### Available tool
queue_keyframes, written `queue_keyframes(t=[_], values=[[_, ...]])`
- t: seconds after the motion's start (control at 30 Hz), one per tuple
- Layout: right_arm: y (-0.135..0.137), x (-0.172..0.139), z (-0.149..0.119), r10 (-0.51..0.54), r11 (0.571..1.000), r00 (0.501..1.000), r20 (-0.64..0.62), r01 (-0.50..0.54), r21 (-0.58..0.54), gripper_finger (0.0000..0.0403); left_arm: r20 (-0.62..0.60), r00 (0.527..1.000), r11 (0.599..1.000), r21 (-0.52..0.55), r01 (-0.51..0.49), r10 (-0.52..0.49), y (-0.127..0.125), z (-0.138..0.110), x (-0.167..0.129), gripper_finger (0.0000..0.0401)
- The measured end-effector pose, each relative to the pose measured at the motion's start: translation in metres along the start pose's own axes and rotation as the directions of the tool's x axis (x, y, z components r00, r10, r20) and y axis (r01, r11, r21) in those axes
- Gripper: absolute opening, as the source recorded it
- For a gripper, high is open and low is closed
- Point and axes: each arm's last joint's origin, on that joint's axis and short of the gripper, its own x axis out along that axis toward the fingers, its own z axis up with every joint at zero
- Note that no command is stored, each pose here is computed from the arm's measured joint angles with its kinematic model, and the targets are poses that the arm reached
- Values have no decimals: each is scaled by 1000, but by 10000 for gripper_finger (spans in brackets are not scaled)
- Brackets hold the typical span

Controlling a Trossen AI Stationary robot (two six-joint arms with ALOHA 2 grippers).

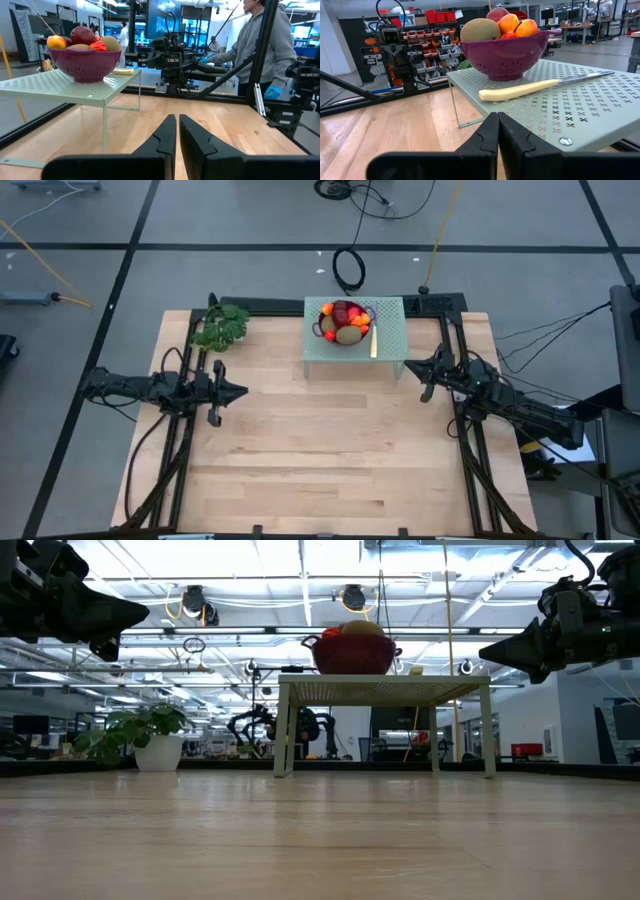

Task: Pick & Place Fruit
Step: Return To Home Position

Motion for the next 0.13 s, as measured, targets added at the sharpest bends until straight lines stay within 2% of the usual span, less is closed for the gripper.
queue_keyframes(t=[0.13], values=[[0,0,0,0,1000,1000,0,0,0,0,0,1000,1000,0,0,0,0,0,0,21]])
